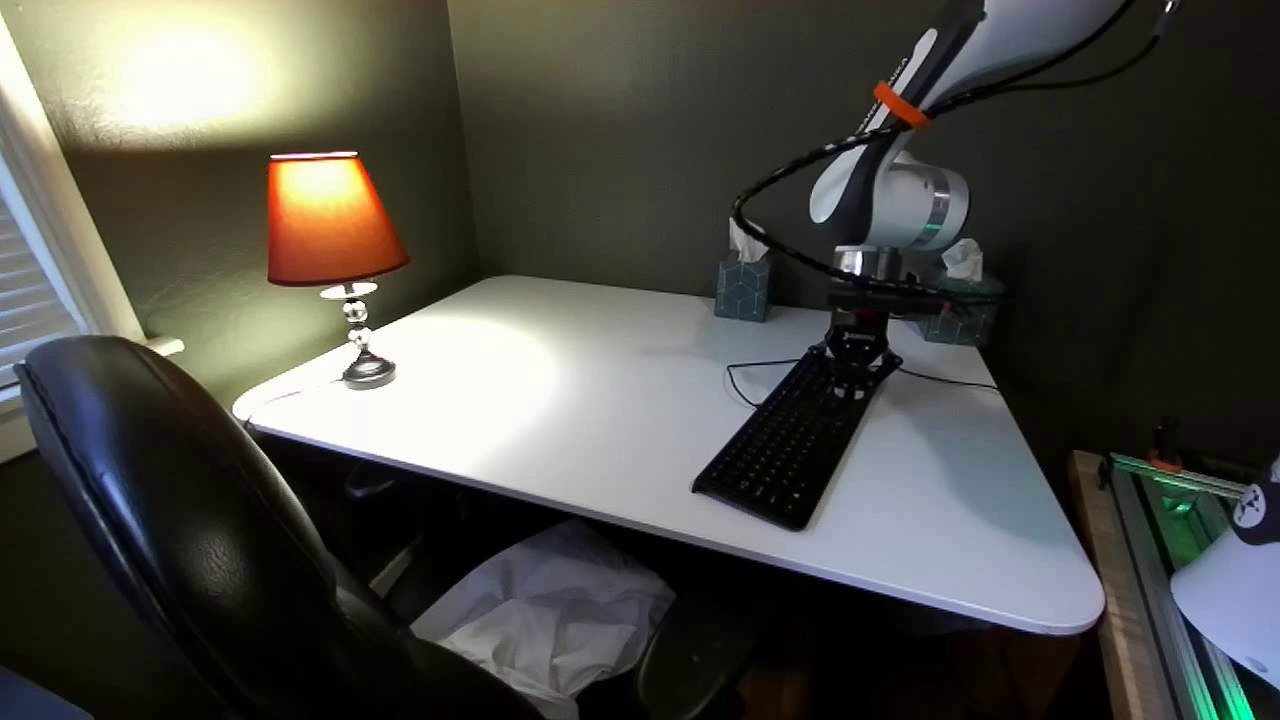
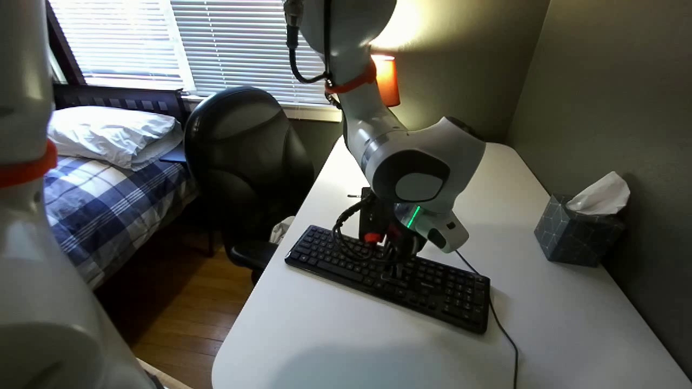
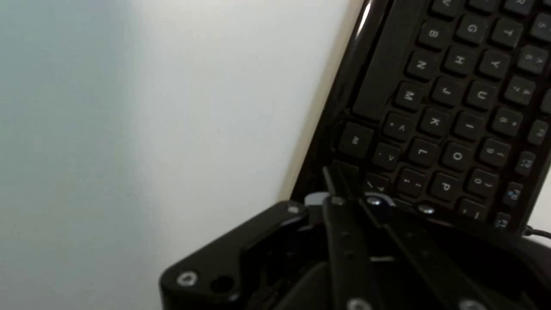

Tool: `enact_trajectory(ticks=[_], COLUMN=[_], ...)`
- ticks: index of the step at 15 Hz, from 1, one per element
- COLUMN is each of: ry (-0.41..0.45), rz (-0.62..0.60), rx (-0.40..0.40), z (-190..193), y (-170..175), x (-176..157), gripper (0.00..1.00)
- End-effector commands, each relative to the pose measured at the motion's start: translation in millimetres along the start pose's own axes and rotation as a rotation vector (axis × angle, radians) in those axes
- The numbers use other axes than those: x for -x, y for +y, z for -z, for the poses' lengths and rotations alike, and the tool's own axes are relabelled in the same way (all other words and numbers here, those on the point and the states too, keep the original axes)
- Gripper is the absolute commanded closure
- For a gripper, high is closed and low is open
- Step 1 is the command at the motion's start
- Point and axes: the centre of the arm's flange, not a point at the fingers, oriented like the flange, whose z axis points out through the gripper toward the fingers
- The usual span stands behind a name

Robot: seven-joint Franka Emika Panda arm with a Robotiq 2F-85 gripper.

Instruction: Press a key on the keyboard

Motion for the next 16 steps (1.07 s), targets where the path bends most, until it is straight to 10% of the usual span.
enact_trajectory(ticks=[1, 16], ry=[-0.039, -0.083], rz=[-0.031, -0.067], rx=[-0.010, 0.007], z=[-6.2, -14.7], y=[-4.0, -5.6], x=[-12.7, -31.5], gripper=[1.00, 1.00])
